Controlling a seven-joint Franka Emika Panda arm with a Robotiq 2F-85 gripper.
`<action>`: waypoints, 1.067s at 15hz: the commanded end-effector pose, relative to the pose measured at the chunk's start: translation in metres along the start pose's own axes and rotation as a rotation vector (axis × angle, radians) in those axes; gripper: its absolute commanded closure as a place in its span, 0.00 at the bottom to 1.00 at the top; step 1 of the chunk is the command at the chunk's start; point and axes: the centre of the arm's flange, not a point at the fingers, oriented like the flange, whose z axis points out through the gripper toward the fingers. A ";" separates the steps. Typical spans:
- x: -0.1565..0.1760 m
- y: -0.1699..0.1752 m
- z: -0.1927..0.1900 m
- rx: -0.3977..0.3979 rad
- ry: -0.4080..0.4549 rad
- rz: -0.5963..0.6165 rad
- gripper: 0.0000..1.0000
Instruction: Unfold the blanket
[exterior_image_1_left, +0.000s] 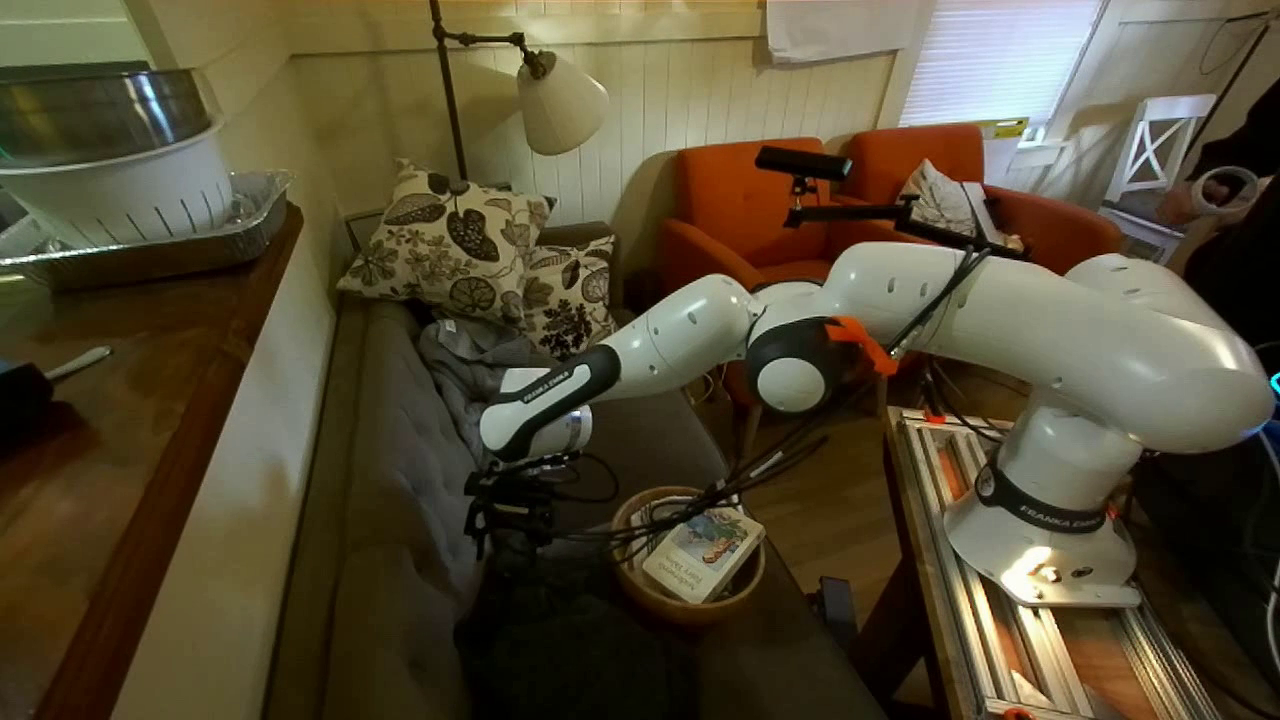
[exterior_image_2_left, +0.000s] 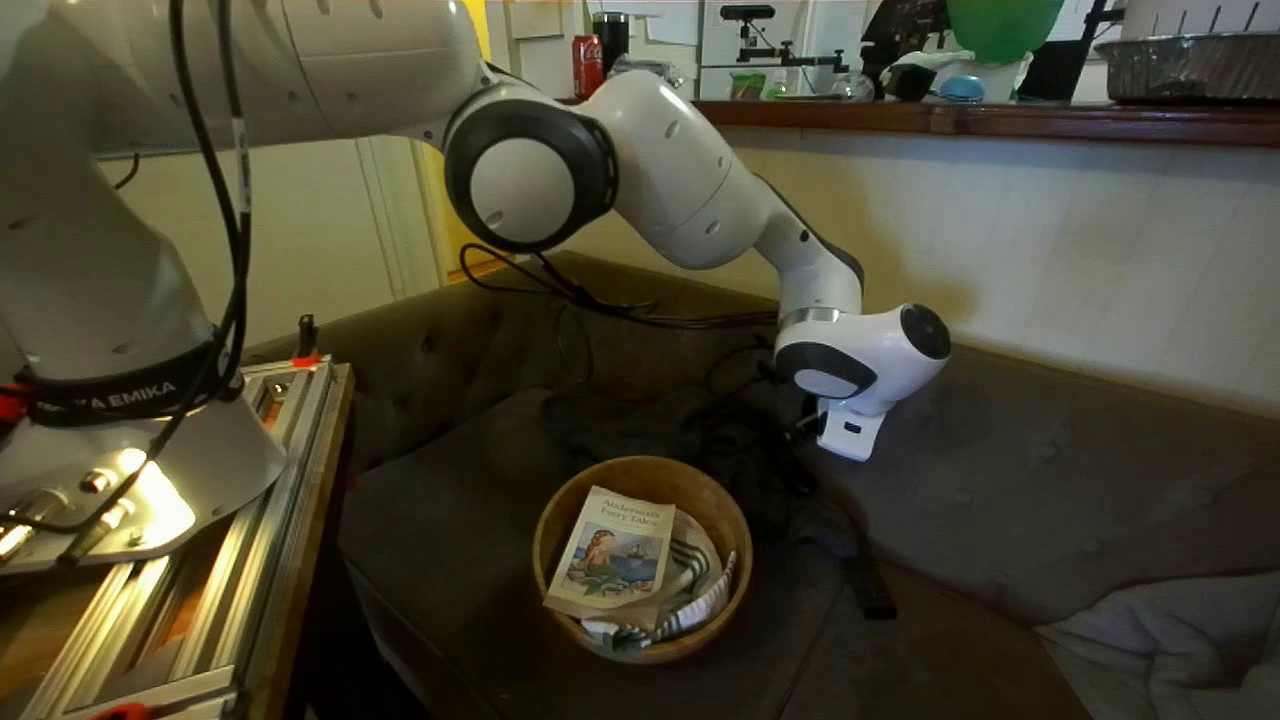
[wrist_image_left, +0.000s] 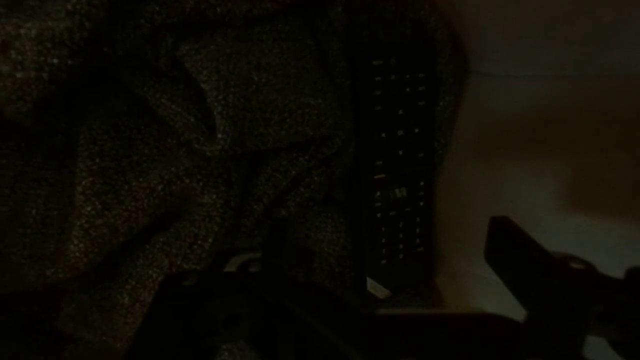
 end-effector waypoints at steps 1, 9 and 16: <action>0.024 -0.050 0.025 -0.023 0.056 0.001 0.00; -0.010 -0.001 0.004 -0.051 0.016 -0.023 0.00; -0.020 -0.024 0.033 0.293 0.175 0.177 0.00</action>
